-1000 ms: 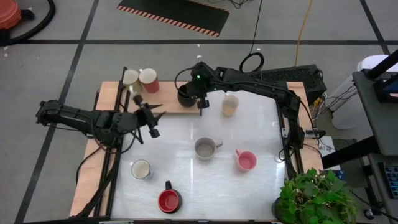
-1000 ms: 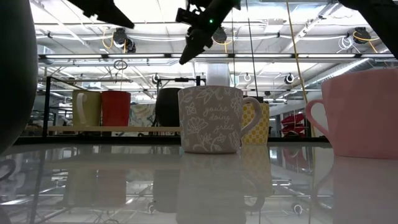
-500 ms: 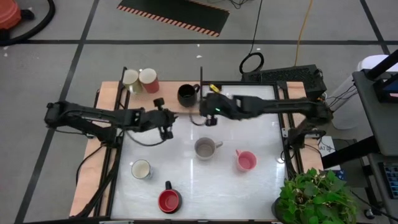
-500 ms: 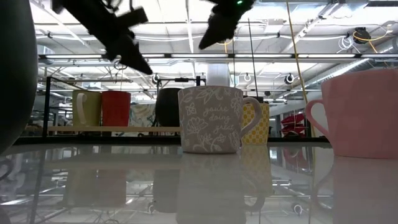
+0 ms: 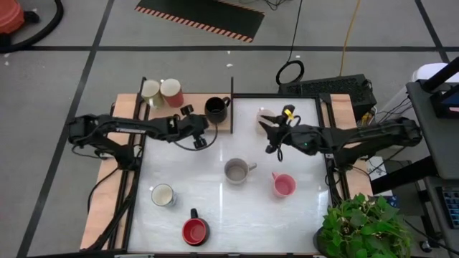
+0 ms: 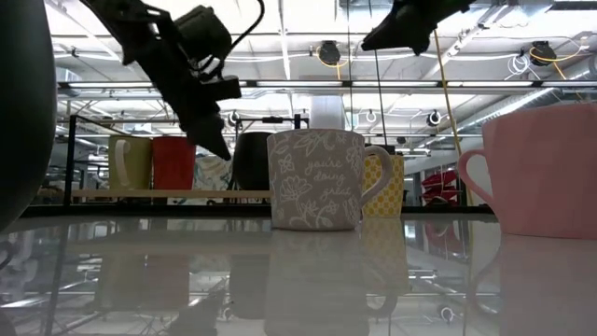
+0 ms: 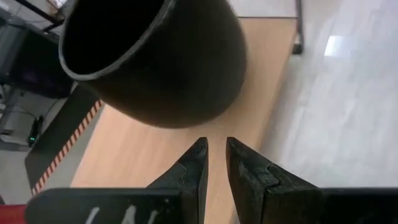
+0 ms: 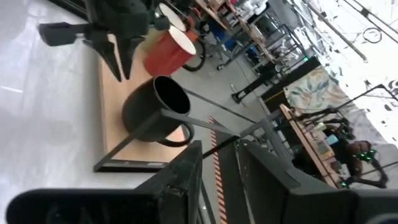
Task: Place coffee mugs
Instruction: Put the black mug on the shelf
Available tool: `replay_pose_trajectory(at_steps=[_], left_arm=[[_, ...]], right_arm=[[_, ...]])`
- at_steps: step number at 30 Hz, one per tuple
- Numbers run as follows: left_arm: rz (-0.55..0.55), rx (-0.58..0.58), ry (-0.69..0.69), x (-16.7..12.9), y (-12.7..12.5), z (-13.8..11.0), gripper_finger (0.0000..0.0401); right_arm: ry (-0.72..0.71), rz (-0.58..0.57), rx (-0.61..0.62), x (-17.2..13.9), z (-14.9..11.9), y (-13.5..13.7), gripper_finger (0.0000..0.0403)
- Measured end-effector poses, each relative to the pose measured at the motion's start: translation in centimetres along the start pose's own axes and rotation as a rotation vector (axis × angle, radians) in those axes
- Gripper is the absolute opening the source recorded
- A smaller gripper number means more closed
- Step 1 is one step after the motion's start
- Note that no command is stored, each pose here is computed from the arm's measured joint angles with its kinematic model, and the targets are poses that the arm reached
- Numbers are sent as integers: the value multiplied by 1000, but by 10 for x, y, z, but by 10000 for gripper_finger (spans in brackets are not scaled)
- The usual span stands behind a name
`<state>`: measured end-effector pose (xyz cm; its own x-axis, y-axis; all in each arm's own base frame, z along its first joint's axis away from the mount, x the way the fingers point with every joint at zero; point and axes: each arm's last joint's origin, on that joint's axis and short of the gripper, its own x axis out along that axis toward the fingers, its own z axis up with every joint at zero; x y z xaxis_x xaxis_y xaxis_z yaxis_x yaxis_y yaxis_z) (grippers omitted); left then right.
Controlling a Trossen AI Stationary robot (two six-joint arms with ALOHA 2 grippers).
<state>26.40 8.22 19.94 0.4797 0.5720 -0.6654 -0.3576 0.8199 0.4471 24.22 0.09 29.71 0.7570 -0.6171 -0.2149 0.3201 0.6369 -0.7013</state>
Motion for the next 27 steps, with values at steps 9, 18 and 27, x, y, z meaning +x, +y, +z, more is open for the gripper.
replay_pose_trajectory(at_steps=[9, 18, 27], left_arm=[[-6, -68, -61, 29, 9, 4, 62], [6, -59, -158, 53, 5, 10, 62], [43, -93, -205, 67, 10, 11, 62]], right_arm=[[-18, 43, -7, -9, 4, 11, 100], [-58, 50, 17, -14, 9, 14, 100], [-74, 40, 24, -14, 11, 13, 100]])
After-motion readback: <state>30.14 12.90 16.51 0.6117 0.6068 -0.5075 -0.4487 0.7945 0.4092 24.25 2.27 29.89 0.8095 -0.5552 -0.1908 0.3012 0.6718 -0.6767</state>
